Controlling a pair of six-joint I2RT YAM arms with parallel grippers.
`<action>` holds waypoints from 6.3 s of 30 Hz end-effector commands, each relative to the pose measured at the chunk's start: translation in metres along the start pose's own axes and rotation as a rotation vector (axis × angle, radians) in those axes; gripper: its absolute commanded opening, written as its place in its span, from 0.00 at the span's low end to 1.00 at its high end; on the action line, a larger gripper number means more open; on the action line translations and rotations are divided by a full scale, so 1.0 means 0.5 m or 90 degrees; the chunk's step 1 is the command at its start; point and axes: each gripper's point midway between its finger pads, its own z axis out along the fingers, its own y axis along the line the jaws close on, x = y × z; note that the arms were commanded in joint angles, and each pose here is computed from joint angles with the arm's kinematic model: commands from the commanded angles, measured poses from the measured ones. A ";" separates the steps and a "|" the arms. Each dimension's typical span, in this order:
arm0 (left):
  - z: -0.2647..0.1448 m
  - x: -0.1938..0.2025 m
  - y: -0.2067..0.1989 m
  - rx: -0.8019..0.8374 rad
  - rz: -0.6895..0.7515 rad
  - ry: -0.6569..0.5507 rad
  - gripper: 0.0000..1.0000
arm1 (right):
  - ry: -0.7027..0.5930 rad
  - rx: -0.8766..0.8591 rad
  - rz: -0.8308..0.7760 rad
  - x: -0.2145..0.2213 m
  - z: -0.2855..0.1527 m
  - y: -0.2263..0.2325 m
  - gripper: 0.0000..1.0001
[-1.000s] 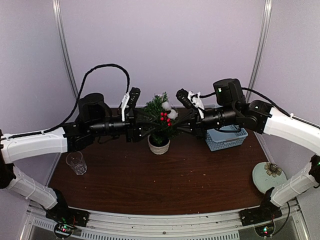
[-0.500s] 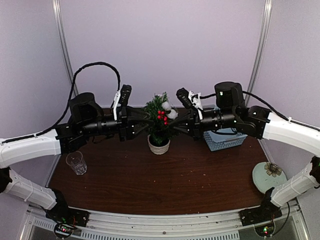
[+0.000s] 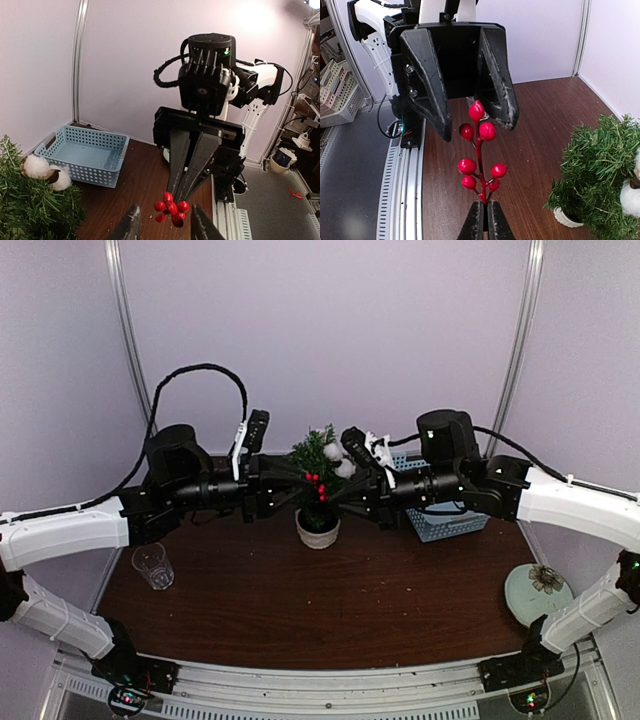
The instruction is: Decorate the small christmas tree
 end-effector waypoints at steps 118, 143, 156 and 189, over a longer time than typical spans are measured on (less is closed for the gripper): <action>-0.029 0.062 0.360 -0.331 0.001 0.155 0.07 | 0.011 0.291 0.163 0.089 -0.103 -0.249 1.00; -0.105 0.001 0.352 -0.389 0.002 0.127 0.60 | 0.011 0.322 0.233 0.139 -0.138 -0.293 0.99; -0.273 -0.009 0.370 -0.551 -0.095 0.174 0.98 | -0.090 0.405 0.260 0.082 -0.319 -0.332 0.99; -0.364 0.402 0.314 -0.691 -0.328 0.319 0.98 | -0.070 0.478 0.460 0.448 -0.324 -0.269 0.99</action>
